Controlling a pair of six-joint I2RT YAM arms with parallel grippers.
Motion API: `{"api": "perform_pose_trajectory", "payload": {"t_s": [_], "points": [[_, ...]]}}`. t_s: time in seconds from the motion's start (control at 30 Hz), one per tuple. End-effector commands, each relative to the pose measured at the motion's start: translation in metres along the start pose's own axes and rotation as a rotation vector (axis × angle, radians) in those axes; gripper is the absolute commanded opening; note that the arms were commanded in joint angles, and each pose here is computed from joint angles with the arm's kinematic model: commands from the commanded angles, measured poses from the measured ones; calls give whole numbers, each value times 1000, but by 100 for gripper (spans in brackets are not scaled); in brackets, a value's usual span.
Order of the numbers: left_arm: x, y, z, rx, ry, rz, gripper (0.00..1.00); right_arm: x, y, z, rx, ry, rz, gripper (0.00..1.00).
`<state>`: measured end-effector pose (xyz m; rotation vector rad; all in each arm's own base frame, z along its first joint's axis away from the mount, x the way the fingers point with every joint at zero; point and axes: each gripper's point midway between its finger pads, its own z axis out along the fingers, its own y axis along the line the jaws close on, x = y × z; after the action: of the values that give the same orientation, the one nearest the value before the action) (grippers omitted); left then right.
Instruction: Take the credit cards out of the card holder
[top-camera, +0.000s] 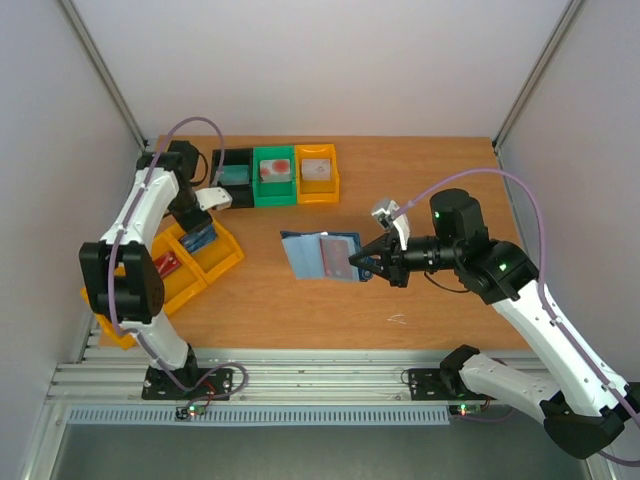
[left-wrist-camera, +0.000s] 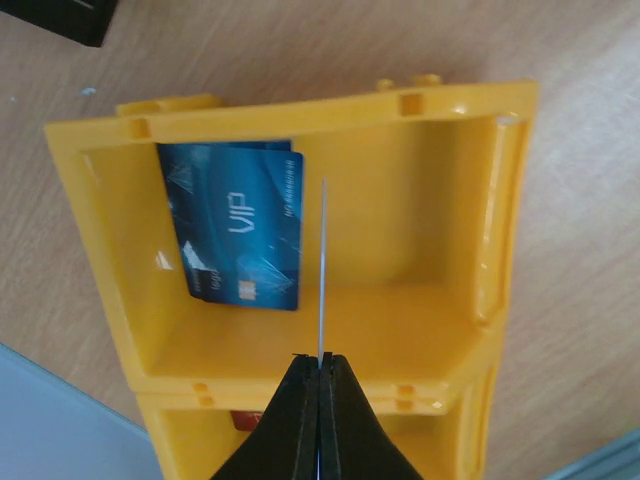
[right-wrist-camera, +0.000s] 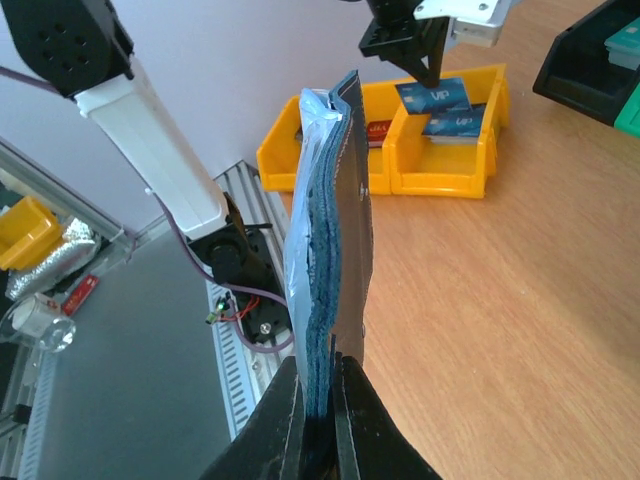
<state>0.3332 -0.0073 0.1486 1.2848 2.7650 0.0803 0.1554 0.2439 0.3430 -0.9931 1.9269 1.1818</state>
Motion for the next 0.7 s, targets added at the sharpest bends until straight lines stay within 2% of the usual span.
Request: {"api": "perform_pose_trajectory", "payload": {"t_s": [0.0, 0.2, 0.67], "points": [[-16, 24, 4, -32, -36, 12, 0, 0, 0, -2, 5, -11, -20, 1], [-24, 33, 26, -1, -10, 12, 0, -3, -4, -2, 27, -14, -17, 1], [-10, 52, 59, 58, 46, -35, 0, -9, -9, 3, 35, 2, 6, 1]]}}
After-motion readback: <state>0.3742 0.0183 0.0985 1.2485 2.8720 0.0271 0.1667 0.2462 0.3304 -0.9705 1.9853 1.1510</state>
